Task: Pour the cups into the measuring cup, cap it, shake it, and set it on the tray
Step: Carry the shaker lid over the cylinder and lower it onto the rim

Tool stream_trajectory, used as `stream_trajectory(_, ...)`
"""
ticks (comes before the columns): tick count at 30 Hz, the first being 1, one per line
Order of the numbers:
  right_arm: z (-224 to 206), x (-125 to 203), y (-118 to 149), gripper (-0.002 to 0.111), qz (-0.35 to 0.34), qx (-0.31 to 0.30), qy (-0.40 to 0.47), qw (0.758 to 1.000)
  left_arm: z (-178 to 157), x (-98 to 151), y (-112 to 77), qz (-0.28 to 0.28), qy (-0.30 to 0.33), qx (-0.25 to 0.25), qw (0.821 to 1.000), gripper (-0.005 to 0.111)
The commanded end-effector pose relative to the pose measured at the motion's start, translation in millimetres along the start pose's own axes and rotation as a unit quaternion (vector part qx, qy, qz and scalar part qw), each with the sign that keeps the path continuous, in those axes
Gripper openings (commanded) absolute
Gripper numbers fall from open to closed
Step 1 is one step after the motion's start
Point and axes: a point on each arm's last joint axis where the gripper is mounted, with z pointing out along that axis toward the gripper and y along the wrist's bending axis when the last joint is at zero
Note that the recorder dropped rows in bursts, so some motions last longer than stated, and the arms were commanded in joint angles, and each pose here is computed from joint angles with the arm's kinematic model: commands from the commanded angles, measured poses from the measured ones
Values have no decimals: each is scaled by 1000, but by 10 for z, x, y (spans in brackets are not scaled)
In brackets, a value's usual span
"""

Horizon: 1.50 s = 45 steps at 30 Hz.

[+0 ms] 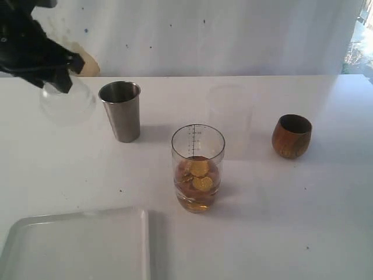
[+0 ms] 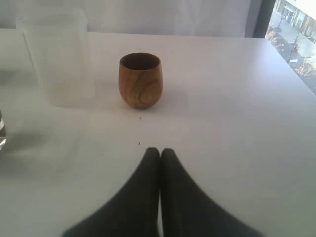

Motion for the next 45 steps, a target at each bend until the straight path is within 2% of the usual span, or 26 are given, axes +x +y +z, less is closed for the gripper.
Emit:
stream_trajectory(1, 2, 18, 3, 0, 2, -3, 0, 1000, -278, -38, -435, 48, 0, 35, 998, 0)
stream_trajectory(9, 2, 18, 3, 0, 2, -3, 0, 1000, -531, -26, -1224, 103, -38, 102, 989, 0)
stream_trajectory(13, 2, 18, 3, 0, 2, -3, 0, 1000, -516, -8, -1499, 123, -26, 125, 984, 0)
stream_trajectory(18, 2, 18, 3, 0, 2, -3, 0, 1000, -408, -41, -1709, 138, 2, 132, 982, 0)
stream_trajectory(25, 2, 18, 3, 0, 2, -3, 0, 1000, -316, -200, -1837, 138, -6, 141, 980, 0)
stream_trajectory(31, 2, 18, 3, 0, 2, -3, 0, 1000, -171, -215, -1870, 141, 7, 134, 981, 0)
stream_trajectory(40, 2, 18, 3, 0, 2, -3, 0, 1000, -174, -211, -1879, 139, 8, 139, 980, 0)
stream_trajectory(45, 2, 18, 3, 0, 2, -3, 0, 1000, -323, -197, -1867, 142, -4, 157, 977, 0)
